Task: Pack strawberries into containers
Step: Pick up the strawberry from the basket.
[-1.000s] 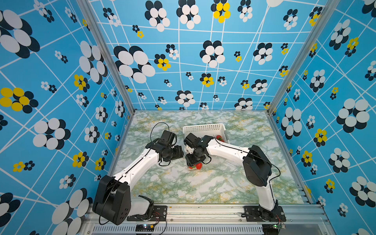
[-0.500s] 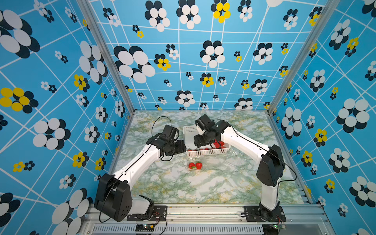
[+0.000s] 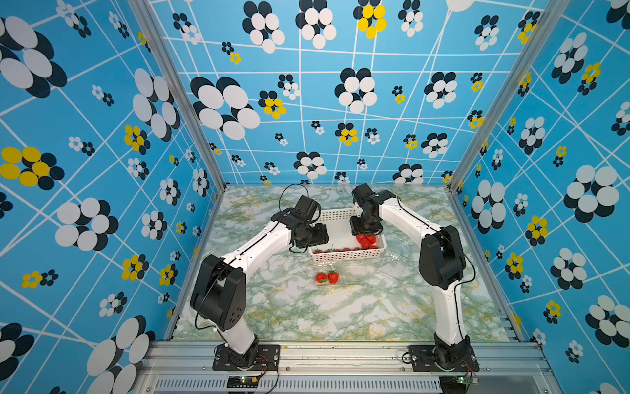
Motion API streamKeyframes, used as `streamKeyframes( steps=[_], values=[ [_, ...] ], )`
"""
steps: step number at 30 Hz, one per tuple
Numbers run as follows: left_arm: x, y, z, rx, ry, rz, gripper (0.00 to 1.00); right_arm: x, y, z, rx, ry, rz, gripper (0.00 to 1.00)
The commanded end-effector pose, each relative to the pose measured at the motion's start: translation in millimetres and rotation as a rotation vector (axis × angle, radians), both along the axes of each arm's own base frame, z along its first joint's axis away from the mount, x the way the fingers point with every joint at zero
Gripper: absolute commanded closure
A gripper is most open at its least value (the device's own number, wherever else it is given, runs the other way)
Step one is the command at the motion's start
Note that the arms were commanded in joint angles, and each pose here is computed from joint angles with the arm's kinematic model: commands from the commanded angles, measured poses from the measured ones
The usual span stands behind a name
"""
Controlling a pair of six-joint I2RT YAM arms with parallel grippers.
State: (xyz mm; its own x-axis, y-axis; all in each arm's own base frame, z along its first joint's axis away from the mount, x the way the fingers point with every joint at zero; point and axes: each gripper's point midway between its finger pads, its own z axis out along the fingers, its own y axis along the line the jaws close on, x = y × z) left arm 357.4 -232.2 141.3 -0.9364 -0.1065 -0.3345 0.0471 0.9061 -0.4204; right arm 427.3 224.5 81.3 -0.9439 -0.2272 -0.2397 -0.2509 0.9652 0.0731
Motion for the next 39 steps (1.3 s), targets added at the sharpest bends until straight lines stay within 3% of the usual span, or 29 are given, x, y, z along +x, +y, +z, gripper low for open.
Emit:
streamKeyframes(
  steps=[1,14,24,39],
  values=[
    [3.2,-9.8,2.9,-0.003,0.015,-0.026,0.32,2.2,-7.6,-9.9,-0.026,0.037,0.014,0.46],
    [16.4,-19.1,2.9,0.001,0.02,-0.042,0.32,13.0,-6.2,-31.0,-0.029,0.077,0.006,0.46],
    [19.4,-15.6,1.2,0.004,0.024,-0.035,0.32,13.2,-4.4,-45.4,-0.03,0.11,0.005,0.52],
    [20.8,-14.3,0.3,0.0,0.027,-0.034,0.33,19.0,0.5,-49.3,-0.017,0.108,0.004,0.54]
  ],
)
